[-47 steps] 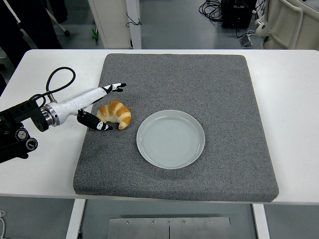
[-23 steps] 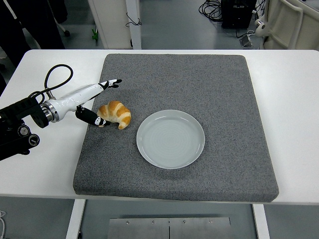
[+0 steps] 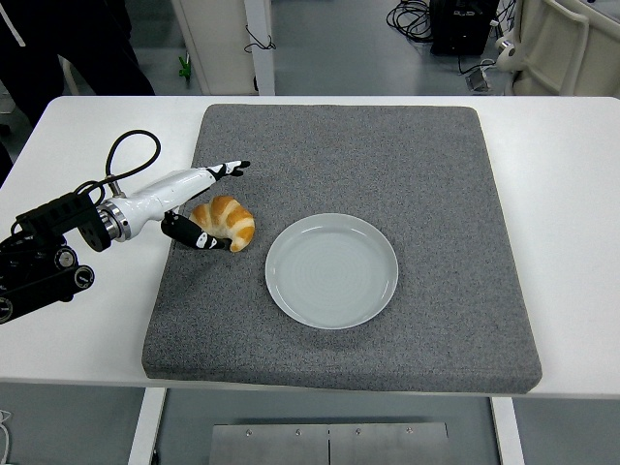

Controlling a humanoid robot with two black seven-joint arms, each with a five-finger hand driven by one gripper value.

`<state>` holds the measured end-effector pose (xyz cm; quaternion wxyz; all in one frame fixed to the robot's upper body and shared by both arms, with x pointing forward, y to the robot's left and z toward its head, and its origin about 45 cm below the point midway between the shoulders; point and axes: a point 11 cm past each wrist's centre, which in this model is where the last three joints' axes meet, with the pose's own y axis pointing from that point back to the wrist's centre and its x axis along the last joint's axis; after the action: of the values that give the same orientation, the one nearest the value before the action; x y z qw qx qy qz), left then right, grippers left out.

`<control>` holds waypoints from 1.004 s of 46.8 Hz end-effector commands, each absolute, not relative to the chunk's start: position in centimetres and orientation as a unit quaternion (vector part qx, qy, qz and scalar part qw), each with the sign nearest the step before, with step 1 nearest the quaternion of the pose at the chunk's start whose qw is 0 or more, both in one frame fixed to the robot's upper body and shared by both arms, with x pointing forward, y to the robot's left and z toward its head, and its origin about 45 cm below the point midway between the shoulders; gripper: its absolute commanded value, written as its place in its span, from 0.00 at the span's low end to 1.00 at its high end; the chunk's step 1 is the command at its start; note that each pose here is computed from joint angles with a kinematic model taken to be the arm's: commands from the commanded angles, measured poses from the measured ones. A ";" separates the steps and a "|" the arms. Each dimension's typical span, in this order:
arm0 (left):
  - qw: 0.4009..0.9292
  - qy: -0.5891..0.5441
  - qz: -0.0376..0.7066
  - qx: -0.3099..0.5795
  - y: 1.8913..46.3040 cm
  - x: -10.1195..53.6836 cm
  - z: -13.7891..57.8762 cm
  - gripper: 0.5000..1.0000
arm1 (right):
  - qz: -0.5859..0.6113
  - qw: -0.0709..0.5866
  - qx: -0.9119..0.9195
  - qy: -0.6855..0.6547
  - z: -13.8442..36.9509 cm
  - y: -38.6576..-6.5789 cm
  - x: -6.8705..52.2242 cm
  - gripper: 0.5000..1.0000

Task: Place the bread on the plate

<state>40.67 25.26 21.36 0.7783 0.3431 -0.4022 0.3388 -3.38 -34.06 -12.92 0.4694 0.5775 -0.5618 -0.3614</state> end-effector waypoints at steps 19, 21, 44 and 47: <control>0.777 -0.413 0.320 0.350 24.5 40.5 20.3 0.84 | -0.361 0.469 0.577 -0.562 -12.9 -34.1 -3.4 1.00; 0.777 -0.416 0.315 0.353 24.5 40.3 20.1 0.81 | -0.361 0.469 0.577 -0.562 -12.9 -34.1 -3.4 1.00; 0.774 -0.419 0.310 0.359 24.7 40.4 19.9 0.45 | -0.361 0.470 0.577 -0.562 -12.9 -34.1 -3.4 1.00; 0.774 -0.420 0.311 0.359 24.7 40.4 20.0 0.42 | -0.361 0.469 0.577 -0.562 -12.9 -34.1 -3.4 1.00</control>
<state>40.41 24.72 19.95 0.7738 0.3590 -0.4195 0.3105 -3.38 -34.06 -12.92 0.4694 0.5775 -0.5618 -0.3614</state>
